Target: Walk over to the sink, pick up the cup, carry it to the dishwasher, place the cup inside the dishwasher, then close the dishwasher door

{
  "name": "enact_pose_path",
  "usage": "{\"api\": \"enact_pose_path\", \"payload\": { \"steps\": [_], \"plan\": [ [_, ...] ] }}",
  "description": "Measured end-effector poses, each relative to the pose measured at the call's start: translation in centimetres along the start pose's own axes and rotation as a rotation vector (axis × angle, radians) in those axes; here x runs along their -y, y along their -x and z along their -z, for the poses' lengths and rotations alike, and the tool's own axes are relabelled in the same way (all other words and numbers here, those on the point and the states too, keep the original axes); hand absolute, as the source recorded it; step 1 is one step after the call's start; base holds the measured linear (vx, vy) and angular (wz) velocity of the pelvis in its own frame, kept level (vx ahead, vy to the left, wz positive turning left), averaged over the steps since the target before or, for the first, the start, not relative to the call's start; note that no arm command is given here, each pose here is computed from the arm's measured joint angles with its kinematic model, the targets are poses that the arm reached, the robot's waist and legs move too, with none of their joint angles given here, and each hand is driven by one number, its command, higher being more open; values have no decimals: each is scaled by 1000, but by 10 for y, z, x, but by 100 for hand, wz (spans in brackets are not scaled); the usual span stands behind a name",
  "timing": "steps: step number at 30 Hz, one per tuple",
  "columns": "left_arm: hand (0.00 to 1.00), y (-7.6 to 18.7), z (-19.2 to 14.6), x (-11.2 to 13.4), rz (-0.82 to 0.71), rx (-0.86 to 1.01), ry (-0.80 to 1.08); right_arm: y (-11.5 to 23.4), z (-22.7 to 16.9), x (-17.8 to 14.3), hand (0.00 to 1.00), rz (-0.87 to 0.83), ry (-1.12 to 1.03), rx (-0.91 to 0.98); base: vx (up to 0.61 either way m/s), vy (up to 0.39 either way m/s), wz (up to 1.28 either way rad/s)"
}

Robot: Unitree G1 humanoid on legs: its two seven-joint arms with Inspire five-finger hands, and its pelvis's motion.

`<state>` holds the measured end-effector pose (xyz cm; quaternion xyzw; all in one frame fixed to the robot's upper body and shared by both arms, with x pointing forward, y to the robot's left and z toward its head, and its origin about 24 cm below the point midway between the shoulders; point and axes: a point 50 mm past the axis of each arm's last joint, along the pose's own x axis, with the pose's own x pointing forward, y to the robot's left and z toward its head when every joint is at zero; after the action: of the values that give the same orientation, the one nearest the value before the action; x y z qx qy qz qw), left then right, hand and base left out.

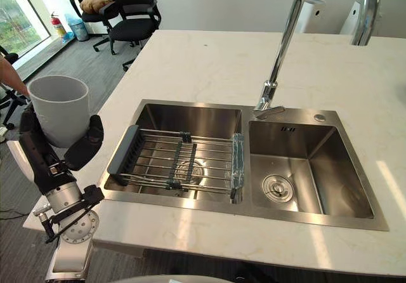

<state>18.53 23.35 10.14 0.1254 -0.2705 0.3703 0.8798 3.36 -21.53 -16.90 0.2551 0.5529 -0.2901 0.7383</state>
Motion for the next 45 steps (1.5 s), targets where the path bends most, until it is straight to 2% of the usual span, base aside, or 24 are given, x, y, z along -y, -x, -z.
{"api": "enact_pose_path", "payload": {
  "steps": [3,7,10,12,14,15,18,20,21,22,23,24,25,27,28,29,30,31,33,34,35,40,45],
  "plan": [
    [0,-2,-6,-19,-158,9,5,0,0,5,100,14,48,-10,15,-27,24],
    [0,-4,-1,-47,-279,-23,-80,-2,-4,5,100,24,100,-18,-27,-29,48],
    [0,2,5,-79,-375,-81,-153,-2,-5,7,100,21,96,-18,-86,-37,84],
    [0,5,10,-108,-427,-158,-150,-1,0,11,100,24,87,-27,-118,-28,113],
    [0,7,17,-126,-462,-213,-124,1,4,21,100,32,100,-16,-90,-31,149],
    [0,8,22,-134,-474,-239,-106,3,11,29,100,46,95,-22,-70,31,169],
    [0,12,25,-131,-469,-263,-48,5,16,37,100,85,29,-29,-46,172,117],
    [0,14,28,-117,-435,-252,43,6,-4,48,100,108,39,34,-117,222,118],
    [0,5,43,-90,-376,-271,149,5,-9,44,100,104,40,55,-168,137,161],
    [0,-4,48,-76,-364,-273,206,3,-7,34,100,78,39,52,-185,94,201],
    [0,-24,49,-48,-307,-257,303,1,2,20,100,39,38,36,-109,-62,177],
    [0,-31,52,0,-191,-320,427,0,-7,19,100,43,42,57,-155,24,149],
    [0,-31,51,26,-98,-349,473,0,-13,18,100,44,65,67,-151,95,144],
    [0,-18,9,130,360,-377,638,-3,-45,7,100,39,77,145,-186,323,129],
    [0,-11,-5,150,465,-368,672,-3,-54,1,100,37,50,165,-290,473,85],
    [0,8,-25,178,638,-370,704,-4,-64,-6,100,47,22,186,-291,430,34],
    [0,30,-36,192,747,-380,692,-4,-64,-4,100,69,-49,186,-219,290,29],
    [0,40,-39,196,779,-386,682,-4,-62,0,100,84,-94,184,-174,191,57],
    [0,70,-41,199,877,-381,617,0,-29,26,100,162,-215,111,-114,114,131],
    [0,73,-38,196,873,-387,605,1,-18,30,100,177,-298,103,-76,16,151],
    [0,74,-29,189,831,-411,577,3,-10,34,100,187,-351,109,-67,-37,134],
    [0,59,-2,172,639,-458,449,5,8,40,100,188,-327,42,-52,-121,139],
    [0,42,-5,153,571,-372,339,3,0,35,100,124,3,13,-43,-191,62]
  ]
}}
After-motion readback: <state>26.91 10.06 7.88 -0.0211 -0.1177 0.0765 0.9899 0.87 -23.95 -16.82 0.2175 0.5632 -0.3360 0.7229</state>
